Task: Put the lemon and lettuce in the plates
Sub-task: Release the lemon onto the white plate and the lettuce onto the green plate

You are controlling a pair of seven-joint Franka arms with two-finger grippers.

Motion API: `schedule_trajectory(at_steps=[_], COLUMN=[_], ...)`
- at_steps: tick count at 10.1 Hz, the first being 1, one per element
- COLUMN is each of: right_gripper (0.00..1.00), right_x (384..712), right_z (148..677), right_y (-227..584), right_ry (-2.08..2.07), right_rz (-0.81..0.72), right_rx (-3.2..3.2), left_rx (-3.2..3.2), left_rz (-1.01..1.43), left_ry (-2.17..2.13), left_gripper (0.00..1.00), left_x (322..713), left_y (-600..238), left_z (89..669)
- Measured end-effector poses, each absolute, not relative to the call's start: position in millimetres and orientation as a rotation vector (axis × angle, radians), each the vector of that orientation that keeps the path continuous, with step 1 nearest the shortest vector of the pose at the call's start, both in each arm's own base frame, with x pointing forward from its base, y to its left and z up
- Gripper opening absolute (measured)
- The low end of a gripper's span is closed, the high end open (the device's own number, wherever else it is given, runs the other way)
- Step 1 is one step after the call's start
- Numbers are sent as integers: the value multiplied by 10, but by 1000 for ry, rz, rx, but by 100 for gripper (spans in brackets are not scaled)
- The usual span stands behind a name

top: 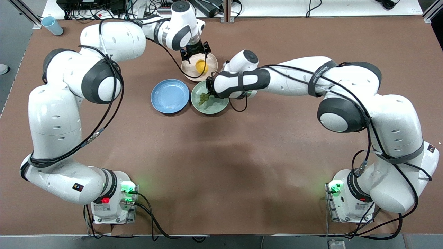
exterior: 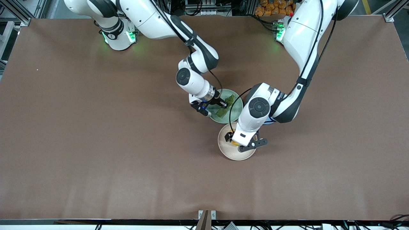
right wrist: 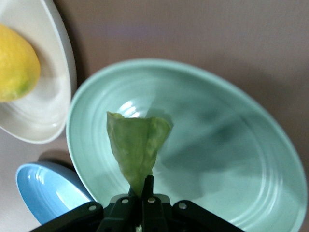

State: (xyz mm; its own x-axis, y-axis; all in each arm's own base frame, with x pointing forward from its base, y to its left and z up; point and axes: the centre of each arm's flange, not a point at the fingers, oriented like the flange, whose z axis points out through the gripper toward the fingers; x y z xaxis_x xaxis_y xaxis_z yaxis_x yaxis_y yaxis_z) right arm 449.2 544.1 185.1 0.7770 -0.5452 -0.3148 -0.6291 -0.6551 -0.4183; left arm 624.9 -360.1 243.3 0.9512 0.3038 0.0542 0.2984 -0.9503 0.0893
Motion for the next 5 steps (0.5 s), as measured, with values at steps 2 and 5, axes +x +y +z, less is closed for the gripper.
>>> schedule_trajectory(at_steps=[2, 5], right_gripper=[30, 72], right_x=[4447, 4539], right_z=[1824, 2022], right_y=[5472, 5497], right_ry=[881, 876], right_rz=[223, 195], right_rx=[-2457, -2427], left_rx=[3022, 3056], left_rz=[144, 126], left_ry=[508, 510], left_gripper=[100, 100], left_x=[6442, 6695], left_y=[-3303, -2652], left_z=[2537, 2732])
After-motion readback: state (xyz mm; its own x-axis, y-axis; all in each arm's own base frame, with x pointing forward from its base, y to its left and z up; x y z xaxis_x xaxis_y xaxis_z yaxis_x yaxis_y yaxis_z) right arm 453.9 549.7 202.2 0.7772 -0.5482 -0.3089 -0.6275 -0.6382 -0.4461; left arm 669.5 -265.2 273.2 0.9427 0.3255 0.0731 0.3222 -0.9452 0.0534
